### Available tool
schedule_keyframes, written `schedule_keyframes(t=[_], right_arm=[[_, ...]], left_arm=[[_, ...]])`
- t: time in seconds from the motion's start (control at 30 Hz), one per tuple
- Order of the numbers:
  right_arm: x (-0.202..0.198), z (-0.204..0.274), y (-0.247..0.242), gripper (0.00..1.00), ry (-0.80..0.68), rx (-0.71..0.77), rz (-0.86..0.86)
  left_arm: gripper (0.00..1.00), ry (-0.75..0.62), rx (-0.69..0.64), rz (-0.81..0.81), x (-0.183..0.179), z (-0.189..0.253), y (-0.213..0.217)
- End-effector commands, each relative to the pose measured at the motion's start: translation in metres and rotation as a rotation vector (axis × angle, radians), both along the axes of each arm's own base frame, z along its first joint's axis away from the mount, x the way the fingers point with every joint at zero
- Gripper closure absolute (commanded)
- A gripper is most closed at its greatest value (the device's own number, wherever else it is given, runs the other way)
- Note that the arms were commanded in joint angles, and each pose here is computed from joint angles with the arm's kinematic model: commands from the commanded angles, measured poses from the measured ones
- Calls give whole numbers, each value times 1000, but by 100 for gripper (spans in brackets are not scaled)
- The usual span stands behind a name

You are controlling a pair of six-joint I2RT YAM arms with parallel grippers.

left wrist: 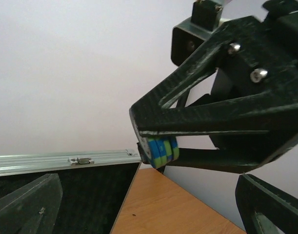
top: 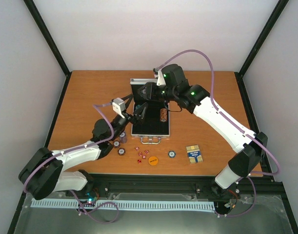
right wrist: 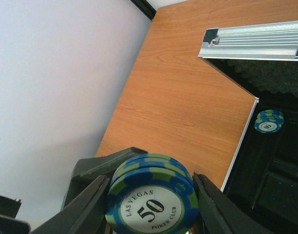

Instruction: Pack up texas hold em set

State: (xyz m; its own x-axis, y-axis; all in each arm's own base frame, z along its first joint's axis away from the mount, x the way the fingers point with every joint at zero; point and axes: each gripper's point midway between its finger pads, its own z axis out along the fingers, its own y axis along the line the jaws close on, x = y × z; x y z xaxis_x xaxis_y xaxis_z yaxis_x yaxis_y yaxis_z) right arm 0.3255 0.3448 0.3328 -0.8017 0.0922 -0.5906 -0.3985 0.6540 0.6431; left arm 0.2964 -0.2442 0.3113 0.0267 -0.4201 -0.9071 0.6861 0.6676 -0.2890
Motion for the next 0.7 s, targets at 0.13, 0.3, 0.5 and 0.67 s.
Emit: schedule_keyframes(t=[0.13, 0.3, 0.5, 0.67], right_arm=[[-6, 16, 3, 90, -25, 34, 31], [-6, 15, 2, 90, -23, 29, 32], [-7, 16, 4, 90, -22, 30, 41], [-9, 14, 4, 90, -18, 28, 51]], left_arm=[[0, -78, -142, 33, 12, 44, 3], [0, -85, -172, 28, 14, 51, 2], [1, -80, -183, 20, 17, 51, -1], [4, -92, -205, 29, 19, 56, 1]])
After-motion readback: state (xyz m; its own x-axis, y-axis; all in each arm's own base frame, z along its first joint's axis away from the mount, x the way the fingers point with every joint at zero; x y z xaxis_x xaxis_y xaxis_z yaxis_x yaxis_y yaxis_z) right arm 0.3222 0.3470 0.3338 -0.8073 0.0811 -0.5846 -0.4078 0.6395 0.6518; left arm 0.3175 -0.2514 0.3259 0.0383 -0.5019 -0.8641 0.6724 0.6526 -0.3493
